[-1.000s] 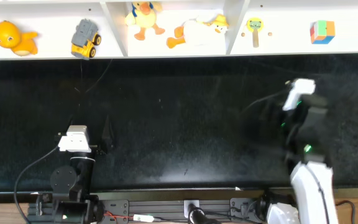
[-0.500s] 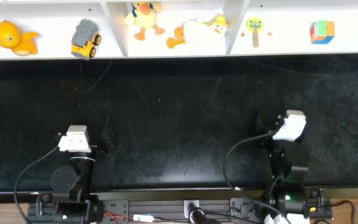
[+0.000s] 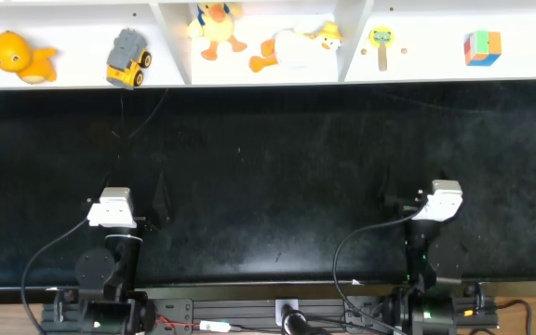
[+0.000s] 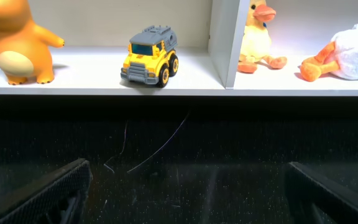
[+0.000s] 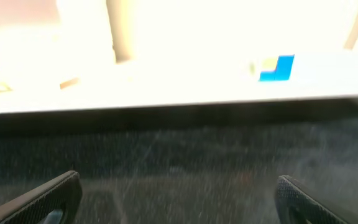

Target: Store Toys

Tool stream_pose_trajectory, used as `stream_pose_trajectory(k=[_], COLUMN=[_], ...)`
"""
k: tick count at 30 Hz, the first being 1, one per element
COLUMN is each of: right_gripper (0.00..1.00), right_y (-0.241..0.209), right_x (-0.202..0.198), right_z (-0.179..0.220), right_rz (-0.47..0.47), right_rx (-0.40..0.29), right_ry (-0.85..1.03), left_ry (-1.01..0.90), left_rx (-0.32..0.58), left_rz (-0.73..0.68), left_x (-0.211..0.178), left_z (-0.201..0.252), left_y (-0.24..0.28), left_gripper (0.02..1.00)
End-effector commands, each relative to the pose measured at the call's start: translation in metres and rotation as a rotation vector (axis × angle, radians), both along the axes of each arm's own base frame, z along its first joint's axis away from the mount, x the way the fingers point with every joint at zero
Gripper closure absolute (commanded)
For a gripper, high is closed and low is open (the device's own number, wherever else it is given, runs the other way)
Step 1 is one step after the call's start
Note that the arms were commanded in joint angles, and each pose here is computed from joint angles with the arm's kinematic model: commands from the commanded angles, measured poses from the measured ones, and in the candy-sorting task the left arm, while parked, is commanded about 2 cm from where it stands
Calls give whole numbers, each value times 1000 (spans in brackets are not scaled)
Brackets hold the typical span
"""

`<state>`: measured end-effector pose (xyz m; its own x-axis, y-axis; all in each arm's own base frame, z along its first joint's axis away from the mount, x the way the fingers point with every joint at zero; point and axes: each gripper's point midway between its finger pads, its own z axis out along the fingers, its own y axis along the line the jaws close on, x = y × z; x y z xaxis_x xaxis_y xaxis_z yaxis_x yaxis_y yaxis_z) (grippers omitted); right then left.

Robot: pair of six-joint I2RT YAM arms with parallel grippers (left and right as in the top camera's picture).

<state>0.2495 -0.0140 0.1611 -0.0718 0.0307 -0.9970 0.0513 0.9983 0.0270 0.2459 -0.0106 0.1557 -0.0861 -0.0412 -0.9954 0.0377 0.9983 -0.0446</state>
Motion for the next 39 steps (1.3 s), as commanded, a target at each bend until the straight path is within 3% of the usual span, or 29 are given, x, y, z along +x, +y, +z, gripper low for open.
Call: stream_pose_trajectory(k=[1,39], right_gripper=[5,5], right_y=[2,2], right_x=[-3,-3], right_z=[13,11], right_rz=[9,9], right_rx=[-54,-53], right_ry=[-69,-59], left_ry=[-6,-6], left_rx=[19,19], left_rz=[-1,-1], left_x=[0,0], left_z=[0,0], left_y=[0,0], left_gripper=[20,20])
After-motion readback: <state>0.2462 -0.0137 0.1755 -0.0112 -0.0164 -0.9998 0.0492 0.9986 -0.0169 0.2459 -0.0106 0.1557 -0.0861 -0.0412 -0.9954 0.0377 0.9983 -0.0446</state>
